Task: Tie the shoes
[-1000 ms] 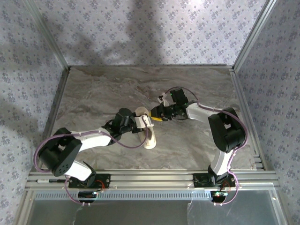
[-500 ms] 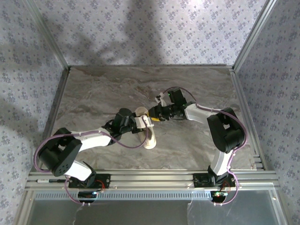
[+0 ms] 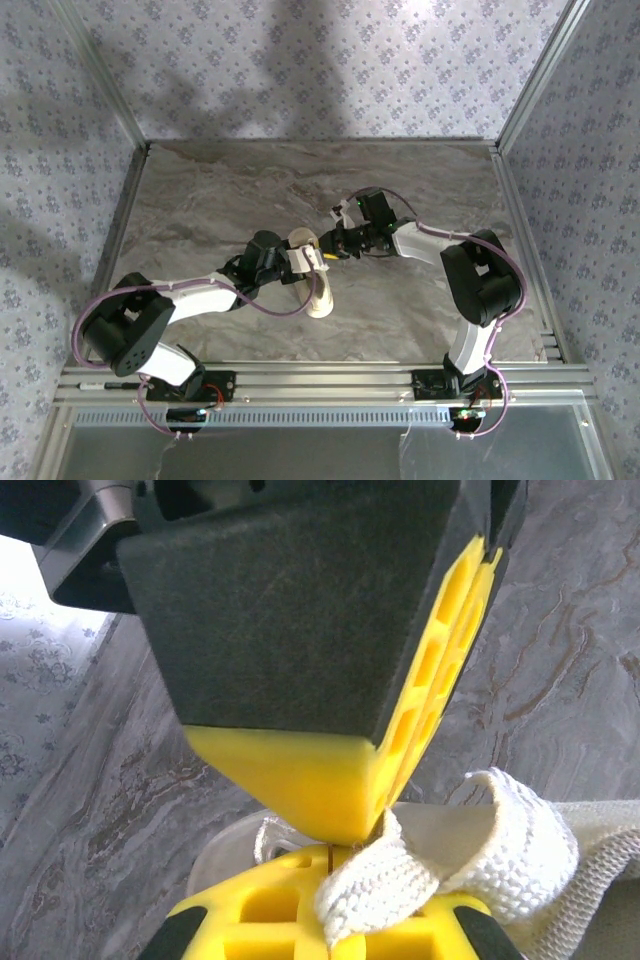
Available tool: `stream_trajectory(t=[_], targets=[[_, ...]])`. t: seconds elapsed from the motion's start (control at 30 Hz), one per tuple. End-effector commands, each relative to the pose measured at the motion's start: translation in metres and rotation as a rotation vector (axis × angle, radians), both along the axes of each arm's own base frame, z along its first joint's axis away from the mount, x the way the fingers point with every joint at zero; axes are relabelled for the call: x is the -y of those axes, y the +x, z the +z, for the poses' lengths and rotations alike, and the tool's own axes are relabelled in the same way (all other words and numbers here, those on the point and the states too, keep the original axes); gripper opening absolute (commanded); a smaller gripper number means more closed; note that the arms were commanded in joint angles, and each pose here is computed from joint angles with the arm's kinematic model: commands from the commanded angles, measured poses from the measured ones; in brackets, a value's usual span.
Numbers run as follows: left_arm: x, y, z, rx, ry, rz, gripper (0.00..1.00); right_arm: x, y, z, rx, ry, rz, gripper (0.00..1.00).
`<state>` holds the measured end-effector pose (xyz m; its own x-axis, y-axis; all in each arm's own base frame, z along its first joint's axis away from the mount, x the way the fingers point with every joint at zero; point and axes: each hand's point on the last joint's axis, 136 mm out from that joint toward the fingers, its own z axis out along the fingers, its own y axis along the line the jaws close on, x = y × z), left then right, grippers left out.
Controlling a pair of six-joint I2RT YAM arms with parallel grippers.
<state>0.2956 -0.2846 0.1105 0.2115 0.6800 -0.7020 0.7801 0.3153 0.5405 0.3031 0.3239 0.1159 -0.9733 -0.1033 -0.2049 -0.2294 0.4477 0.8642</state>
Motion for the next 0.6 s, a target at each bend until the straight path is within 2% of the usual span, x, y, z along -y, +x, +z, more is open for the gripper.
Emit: stream_trajectory(t=[0.0, 0.17, 0.3, 0.57], targets=[[0.005, 0.002, 0.009, 0.02, -0.034, -0.003, 0.0, 0.0, -0.008, 0.0, -0.024, 0.002, 0.019, 0.02], [0.004, 0.001, 0.009, 0.019, -0.031, 0.005, 0.0, 0.005, -0.005, -0.003, -0.023, -0.027, -0.003, 0.0], [0.0, -0.002, 0.011, 0.025, -0.035, 0.01, 0.12, 0.01, -0.002, -0.005, -0.019, -0.058, -0.025, 0.0], [-0.006, -0.014, 0.009, -0.007, -0.035, -0.004, 0.16, 0.012, 0.002, -0.002, 0.043, -0.105, 0.006, 0.0]])
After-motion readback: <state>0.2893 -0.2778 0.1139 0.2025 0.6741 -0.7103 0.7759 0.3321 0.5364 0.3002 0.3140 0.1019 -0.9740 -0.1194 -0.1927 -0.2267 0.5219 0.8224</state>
